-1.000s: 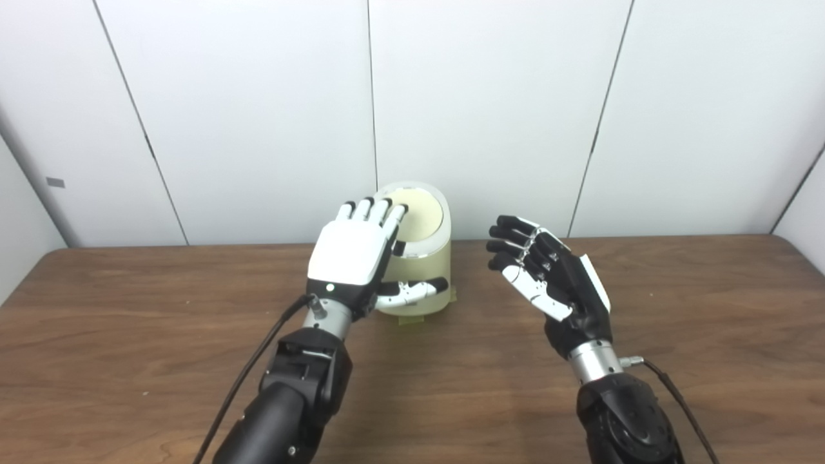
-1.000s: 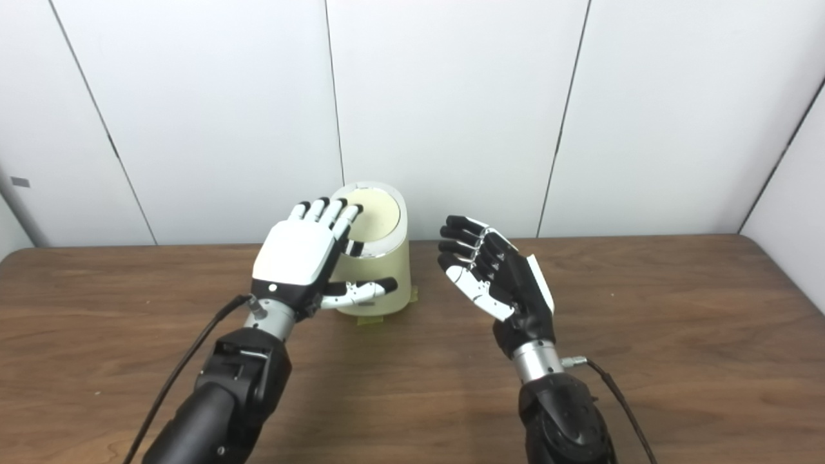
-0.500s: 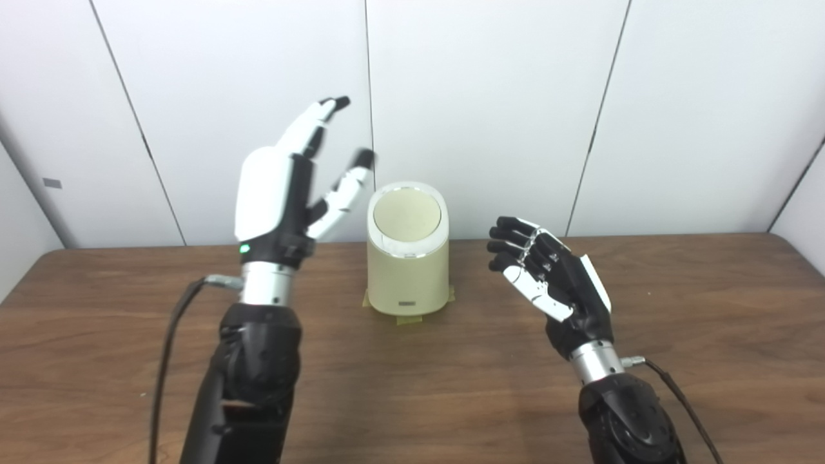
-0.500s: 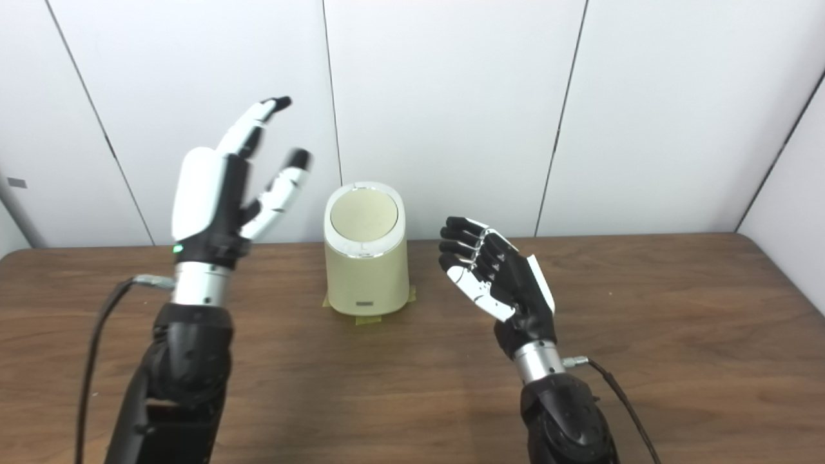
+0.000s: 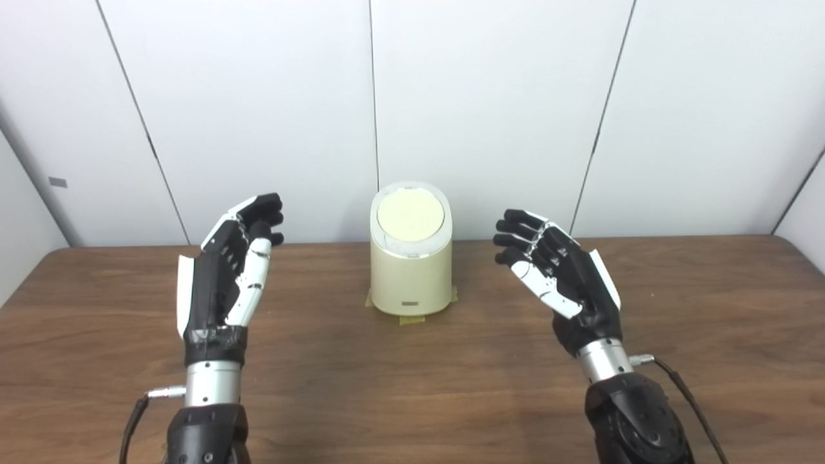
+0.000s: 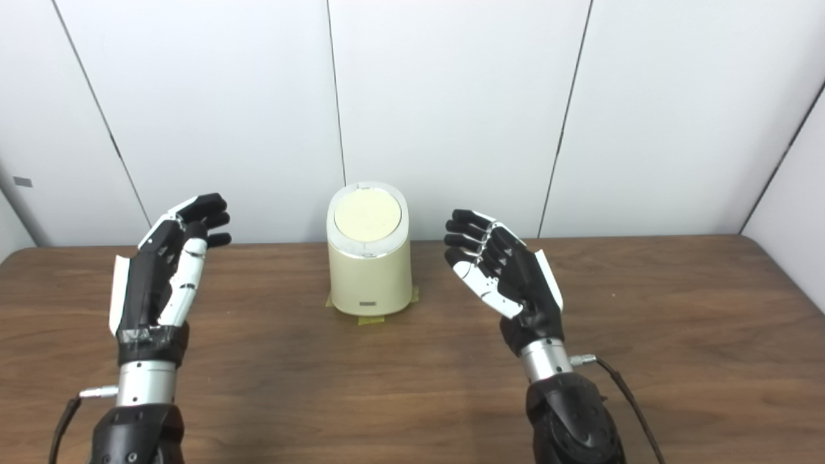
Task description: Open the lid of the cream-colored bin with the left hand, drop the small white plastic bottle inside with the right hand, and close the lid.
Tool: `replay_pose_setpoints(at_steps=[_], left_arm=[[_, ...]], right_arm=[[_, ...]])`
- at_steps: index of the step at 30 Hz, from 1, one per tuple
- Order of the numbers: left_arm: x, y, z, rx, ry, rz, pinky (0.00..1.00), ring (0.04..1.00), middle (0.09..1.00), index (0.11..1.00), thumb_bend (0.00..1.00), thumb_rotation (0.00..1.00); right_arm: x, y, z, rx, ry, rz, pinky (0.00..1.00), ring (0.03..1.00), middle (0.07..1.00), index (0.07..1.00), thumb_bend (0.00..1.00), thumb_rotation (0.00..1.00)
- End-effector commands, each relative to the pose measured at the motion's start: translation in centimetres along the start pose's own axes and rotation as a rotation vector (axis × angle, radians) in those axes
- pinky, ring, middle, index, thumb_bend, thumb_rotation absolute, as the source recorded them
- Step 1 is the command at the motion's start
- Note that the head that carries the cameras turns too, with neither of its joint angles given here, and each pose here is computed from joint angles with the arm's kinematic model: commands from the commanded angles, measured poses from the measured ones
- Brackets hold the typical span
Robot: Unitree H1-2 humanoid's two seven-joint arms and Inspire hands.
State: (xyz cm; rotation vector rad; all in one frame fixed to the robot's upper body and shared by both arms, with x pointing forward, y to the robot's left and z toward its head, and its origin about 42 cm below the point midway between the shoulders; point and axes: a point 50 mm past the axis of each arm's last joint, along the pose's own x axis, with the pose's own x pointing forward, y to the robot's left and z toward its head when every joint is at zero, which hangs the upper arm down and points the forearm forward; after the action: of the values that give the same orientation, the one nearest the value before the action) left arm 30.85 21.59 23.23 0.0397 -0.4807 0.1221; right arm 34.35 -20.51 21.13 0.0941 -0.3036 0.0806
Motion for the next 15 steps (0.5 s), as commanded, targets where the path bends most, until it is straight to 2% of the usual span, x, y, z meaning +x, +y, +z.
replay_pose_setpoints(at_steps=[1,6,11,15], left_arm=[[0.3,-0.7,1.2,-0.040,-0.083,0.009,0.70,0.752,0.760,0.741,0.30,0.55],[-1.1,-1.0,0.1,-0.052,-0.032,-0.011,0.70,0.748,0.764,0.746,0.30,0.57],[-1.5,-1.0,-0.3,-0.067,-0.010,-0.010,0.70,0.743,0.753,0.734,0.30,0.51],[-1.8,-0.9,-0.7,-0.054,0.012,-0.009,0.71,0.742,0.748,0.729,0.31,0.52]], right_arm=[[0.5,0.1,2.0,-0.006,-0.084,0.012,0.63,0.714,0.725,0.711,0.31,0.29],[0.0,-0.3,1.8,-0.031,-0.088,0.012,0.63,0.703,0.715,0.705,0.33,0.34],[-0.3,-0.5,1.6,-0.037,-0.094,0.000,0.62,0.702,0.701,0.682,0.33,0.29],[-0.5,-0.6,1.4,-0.042,-0.101,-0.010,0.62,0.703,0.705,0.687,0.34,0.27]])
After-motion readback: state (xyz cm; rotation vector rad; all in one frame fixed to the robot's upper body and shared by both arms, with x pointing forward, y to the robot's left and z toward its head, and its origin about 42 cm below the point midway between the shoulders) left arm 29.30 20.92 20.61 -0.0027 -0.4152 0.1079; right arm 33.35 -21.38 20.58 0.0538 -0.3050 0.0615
